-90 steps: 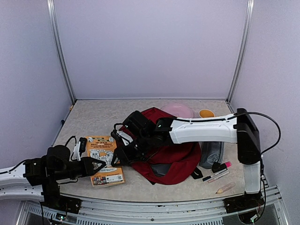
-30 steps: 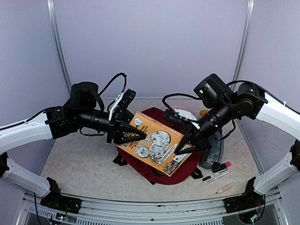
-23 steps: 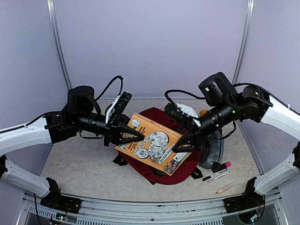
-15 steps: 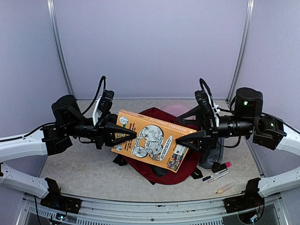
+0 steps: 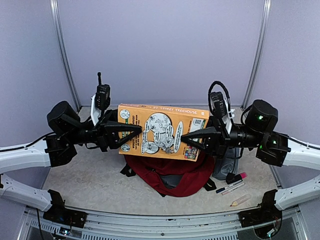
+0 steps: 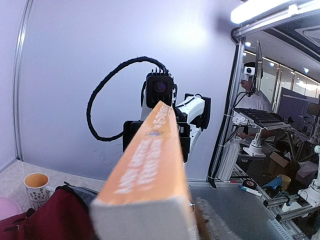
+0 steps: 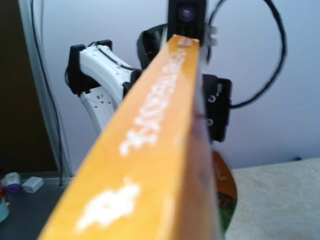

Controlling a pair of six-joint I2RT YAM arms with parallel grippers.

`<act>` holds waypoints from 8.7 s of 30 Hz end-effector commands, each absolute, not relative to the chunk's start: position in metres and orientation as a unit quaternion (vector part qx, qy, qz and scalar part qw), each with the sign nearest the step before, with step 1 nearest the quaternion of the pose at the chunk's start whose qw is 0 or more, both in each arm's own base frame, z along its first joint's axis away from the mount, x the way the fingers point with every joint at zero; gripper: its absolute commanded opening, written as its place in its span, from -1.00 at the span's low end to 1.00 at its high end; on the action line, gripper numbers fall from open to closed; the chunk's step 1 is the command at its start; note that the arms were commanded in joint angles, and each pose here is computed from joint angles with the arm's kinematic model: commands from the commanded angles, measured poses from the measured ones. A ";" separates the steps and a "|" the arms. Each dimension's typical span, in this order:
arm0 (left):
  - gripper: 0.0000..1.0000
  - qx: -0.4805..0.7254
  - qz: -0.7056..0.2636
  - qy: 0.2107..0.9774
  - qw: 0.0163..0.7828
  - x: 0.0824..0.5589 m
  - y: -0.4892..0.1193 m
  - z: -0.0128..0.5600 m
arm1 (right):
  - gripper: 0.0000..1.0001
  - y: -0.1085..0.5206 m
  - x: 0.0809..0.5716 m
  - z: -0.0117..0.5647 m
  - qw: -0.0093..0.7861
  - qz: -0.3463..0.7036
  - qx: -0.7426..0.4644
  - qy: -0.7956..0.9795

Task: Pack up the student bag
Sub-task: Pass from the left arm to the right, then grab the largest pocket of the student bag, then place the book in the largest pocket of the bag, then grab the pencil case from the center of the board, then place the pencil case in the largest pocket of the bag, then adjust the student bag at the center of the board.

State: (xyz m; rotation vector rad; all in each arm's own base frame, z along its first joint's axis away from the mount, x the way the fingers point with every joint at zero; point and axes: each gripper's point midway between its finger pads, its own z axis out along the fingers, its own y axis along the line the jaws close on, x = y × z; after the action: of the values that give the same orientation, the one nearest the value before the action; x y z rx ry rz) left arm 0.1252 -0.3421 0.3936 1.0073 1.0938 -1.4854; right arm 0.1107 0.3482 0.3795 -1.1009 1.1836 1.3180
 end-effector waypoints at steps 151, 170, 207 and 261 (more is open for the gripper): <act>-1.00 0.291 -0.381 0.755 0.447 0.331 -0.310 0.284 | -1.00 0.388 0.232 0.288 0.294 0.526 -0.290 0.744; -1.00 0.301 -0.394 0.733 0.466 0.322 -0.306 0.305 | -1.00 0.440 0.308 0.232 0.215 0.464 -0.256 0.820; -1.00 0.369 -0.505 0.656 0.422 0.275 -0.335 0.317 | -0.17 0.512 0.373 0.199 0.259 0.524 -0.122 0.802; -1.00 0.241 -0.389 0.723 0.519 0.287 -0.327 0.340 | -1.00 0.343 0.380 0.163 0.316 0.102 -0.247 0.910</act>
State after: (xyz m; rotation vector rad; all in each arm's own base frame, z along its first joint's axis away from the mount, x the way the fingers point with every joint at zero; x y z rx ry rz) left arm 0.2969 -0.3224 0.2791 0.6624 1.8857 -0.9347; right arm 0.3515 0.3114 0.1128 -0.5590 2.5893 0.0820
